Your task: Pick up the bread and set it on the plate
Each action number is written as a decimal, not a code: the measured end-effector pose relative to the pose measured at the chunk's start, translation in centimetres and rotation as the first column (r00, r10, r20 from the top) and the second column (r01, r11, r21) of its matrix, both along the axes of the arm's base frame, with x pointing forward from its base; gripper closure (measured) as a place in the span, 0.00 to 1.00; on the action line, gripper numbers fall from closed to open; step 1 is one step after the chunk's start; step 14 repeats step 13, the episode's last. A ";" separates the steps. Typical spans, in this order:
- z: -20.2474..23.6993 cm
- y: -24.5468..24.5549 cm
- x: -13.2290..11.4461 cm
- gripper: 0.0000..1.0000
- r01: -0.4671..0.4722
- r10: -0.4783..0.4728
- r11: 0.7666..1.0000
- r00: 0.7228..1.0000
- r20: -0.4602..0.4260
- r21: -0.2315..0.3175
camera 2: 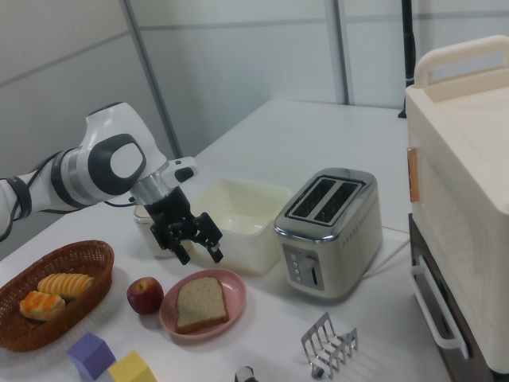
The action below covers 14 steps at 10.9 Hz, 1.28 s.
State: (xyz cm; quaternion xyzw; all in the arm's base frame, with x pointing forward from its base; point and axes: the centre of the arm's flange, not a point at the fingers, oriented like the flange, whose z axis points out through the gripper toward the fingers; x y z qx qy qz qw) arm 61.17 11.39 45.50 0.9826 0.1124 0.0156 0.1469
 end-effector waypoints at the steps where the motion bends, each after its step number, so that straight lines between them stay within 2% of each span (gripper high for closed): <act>1: 0.3 -0.2 0.0 0.00 0.030 -0.030 1.000 0.999 0.013 0.002; 2: 1.6 -1.1 0.1 0.00 0.085 -0.085 0.996 0.995 0.041 0.006; 3: 4.6 -3.1 0.1 0.00 0.170 -0.172 0.985 0.984 0.051 0.041; 4: 9.2 -5.9 -0.3 0.00 0.267 -0.274 0.956 0.960 0.049 0.123; 5: 14.6 -9.6 -1.3 0.00 0.351 -0.371 0.910 0.927 0.057 0.219; 6: 19.1 -13.6 -2.8 0.00 0.409 -0.449 0.865 0.890 0.083 0.292; 7: 21.8 -16.8 -4.3 0.00 0.442 -0.497 0.835 0.861 0.106 0.327; 8: 22.6 -18.6 -5.1 0.00 0.454 -0.514 0.825 0.849 0.117 0.336; 11: 20.8 -20.1 -4.5 0.00 0.402 -0.450 0.857 0.889 0.088 0.321; 14: 19.7 -20.0 -3.8 0.00 0.394 -0.438 0.862 0.896 0.076 0.319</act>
